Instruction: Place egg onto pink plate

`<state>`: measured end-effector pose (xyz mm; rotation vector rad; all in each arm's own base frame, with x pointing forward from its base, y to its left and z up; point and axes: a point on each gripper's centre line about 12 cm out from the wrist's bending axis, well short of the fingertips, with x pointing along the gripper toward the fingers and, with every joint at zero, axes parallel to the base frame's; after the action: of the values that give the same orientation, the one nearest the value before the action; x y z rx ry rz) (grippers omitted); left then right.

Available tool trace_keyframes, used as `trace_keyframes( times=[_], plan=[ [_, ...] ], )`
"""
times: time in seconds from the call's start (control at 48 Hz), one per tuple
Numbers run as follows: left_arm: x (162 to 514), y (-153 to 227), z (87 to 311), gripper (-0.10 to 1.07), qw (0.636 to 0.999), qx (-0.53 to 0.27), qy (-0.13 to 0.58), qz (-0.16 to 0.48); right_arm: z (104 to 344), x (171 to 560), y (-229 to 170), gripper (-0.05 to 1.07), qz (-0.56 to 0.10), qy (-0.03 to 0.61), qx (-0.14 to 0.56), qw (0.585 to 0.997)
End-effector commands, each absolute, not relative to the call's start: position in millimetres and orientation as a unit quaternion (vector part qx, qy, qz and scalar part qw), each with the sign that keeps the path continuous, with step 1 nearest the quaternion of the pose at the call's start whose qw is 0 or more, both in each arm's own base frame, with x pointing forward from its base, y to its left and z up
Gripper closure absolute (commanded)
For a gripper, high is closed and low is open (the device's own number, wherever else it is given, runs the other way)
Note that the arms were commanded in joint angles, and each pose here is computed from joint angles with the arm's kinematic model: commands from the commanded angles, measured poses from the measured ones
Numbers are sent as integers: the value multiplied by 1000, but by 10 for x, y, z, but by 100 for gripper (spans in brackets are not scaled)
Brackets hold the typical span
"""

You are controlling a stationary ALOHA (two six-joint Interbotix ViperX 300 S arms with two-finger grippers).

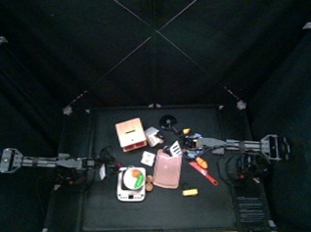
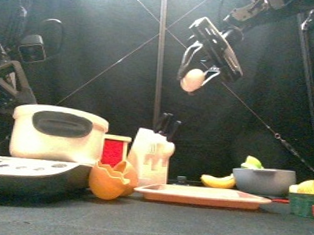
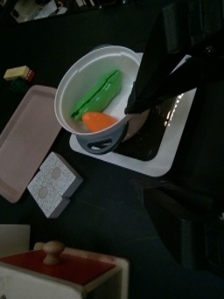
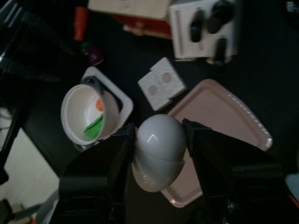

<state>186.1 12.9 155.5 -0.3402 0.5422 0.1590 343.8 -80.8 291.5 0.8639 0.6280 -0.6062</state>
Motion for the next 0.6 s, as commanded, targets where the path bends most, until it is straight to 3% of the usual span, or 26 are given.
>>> trace_keyframes(
  times=[0.0, 0.333, 0.583],
  plan=[
    [1919, 142, 1639, 4, 950, -165, 254, 78, 3067, 3331, -822, 37, -307, 267, 395, 824],
    [1917, 159, 1637, 4, 950, -164, 255, 81, 2432, 3337, -418, 37, -330, 244, 447, 795],
    [1915, 180, 1637, 4, 949, -166, 254, 87, 2026, 3409, -231, 37, -390, 224, 436, 779]
  ],
)
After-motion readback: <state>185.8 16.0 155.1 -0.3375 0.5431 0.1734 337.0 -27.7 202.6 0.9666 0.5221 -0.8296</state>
